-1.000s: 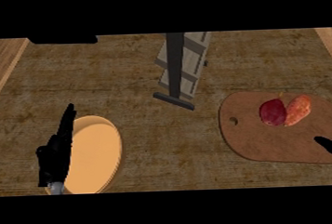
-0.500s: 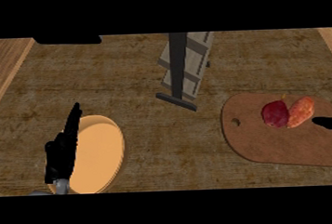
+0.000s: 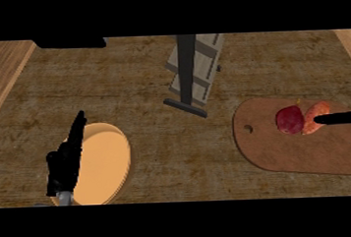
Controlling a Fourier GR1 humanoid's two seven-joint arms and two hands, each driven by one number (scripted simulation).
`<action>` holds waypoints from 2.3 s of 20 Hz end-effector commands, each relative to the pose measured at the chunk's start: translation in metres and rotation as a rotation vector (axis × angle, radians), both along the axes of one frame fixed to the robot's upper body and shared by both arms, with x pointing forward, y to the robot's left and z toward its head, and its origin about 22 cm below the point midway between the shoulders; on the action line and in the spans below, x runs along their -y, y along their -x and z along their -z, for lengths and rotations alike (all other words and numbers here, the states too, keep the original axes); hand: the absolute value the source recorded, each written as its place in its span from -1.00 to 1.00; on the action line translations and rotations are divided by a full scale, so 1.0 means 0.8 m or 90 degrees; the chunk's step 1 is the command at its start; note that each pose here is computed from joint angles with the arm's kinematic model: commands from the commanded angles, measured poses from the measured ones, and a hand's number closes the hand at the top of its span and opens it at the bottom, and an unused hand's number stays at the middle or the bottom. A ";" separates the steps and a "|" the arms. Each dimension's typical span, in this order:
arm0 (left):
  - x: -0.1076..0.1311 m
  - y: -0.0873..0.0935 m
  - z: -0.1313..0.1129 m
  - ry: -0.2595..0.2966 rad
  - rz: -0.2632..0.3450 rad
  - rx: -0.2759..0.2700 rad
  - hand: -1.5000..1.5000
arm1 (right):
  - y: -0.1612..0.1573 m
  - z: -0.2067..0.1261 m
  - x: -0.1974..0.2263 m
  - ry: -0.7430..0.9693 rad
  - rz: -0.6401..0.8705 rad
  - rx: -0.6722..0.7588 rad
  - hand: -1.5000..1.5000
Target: Pick the sweet potato from the cutting board and place it in the tiered basket
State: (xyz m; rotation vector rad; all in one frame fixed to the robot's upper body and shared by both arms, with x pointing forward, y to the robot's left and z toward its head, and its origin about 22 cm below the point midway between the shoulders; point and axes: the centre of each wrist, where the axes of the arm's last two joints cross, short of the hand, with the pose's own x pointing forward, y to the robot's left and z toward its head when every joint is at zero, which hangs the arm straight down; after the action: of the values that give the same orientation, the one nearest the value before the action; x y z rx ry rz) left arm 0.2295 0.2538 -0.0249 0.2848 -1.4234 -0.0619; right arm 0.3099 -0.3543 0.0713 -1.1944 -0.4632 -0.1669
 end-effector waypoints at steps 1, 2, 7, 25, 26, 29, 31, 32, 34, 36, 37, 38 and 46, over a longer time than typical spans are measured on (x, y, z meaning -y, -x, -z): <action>0.014 0.012 0.029 0.029 -0.006 -0.068 0.00 | -0.031 -0.008 -0.018 -0.056 0.084 -0.110 -1.00; 0.021 0.028 0.033 0.034 -0.005 -0.071 0.00 | -0.035 -0.017 -0.015 -0.058 0.083 -0.110 -1.00; 0.009 0.020 0.028 0.027 0.001 -0.074 0.00 | -0.061 -0.007 -0.045 -0.075 0.067 -0.130 -1.00; 0.010 0.034 0.035 0.035 -0.014 -0.079 0.00 | -0.084 0.013 -0.023 -0.179 0.092 -0.222 -1.00; 0.010 0.009 0.034 0.020 -0.024 -0.078 0.00 | -0.091 -0.001 -0.029 -0.182 0.071 -0.223 -1.00; -0.002 0.017 0.024 0.040 -0.005 -0.069 0.00 | -0.099 0.000 -0.024 -0.194 0.091 -0.244 -1.00; 0.010 0.019 0.027 0.031 -0.025 -0.075 0.00 | -0.098 0.002 -0.035 -0.213 0.084 -0.227 -1.00; 0.008 0.017 0.030 0.033 -0.019 -0.081 0.00 | -0.095 0.015 -0.026 -0.225 0.087 -0.235 -1.00; 0.001 0.014 0.035 0.029 -0.027 -0.077 0.00 | -0.094 0.025 -0.039 -0.228 0.091 -0.226 -1.00; 0.014 0.021 0.037 0.038 -0.027 -0.069 0.00 | -0.086 0.036 -0.028 -0.242 0.096 -0.243 -1.00; 0.003 0.016 0.026 0.034 -0.030 -0.081 0.00 | -0.081 0.033 -0.017 -0.250 0.090 -0.234 -1.00; -0.002 0.035 0.034 0.035 -0.022 -0.070 0.00 | -0.082 0.049 -0.041 -0.240 0.096 -0.234 -1.00; 0.014 0.022 0.034 0.036 -0.012 -0.075 0.00 | -0.061 0.077 -0.011 -0.232 0.090 -0.234 1.00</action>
State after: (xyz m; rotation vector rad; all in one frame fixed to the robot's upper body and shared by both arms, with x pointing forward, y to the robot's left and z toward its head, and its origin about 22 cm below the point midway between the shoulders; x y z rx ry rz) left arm 0.2210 0.2575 -0.0314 0.2995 -1.4212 -0.0284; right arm 0.3661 -0.3410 0.0268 -0.8708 -0.1887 -0.0770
